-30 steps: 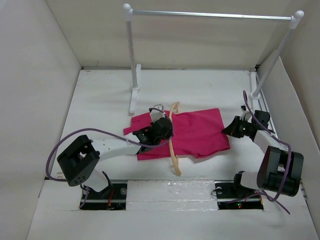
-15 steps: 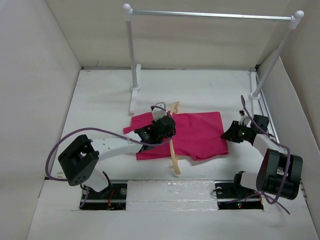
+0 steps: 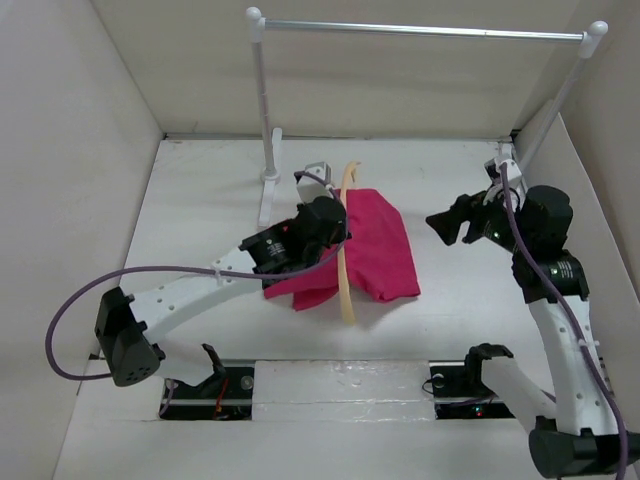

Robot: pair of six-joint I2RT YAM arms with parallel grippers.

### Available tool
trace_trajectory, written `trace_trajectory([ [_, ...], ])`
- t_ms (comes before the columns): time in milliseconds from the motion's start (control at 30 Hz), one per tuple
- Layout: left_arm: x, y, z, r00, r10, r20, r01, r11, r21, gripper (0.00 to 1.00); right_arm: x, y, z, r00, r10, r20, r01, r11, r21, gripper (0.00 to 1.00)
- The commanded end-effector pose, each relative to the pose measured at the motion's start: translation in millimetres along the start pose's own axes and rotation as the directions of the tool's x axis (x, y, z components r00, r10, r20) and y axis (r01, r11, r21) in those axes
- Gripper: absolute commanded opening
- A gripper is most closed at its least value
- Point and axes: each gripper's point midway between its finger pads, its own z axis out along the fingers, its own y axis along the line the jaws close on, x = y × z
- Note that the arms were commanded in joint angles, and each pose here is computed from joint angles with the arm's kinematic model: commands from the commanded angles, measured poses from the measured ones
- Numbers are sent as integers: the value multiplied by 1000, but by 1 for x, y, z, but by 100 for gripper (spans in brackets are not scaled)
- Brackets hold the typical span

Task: Place the trousers on the hanger
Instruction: Place trousers on hanger

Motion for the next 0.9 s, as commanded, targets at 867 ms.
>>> trace_trajectory([
  [867,-169,-105,-80,981,-7,195,-41,970,241,0,-39,260,39,951,306,-37,-259,730,-632,60],
])
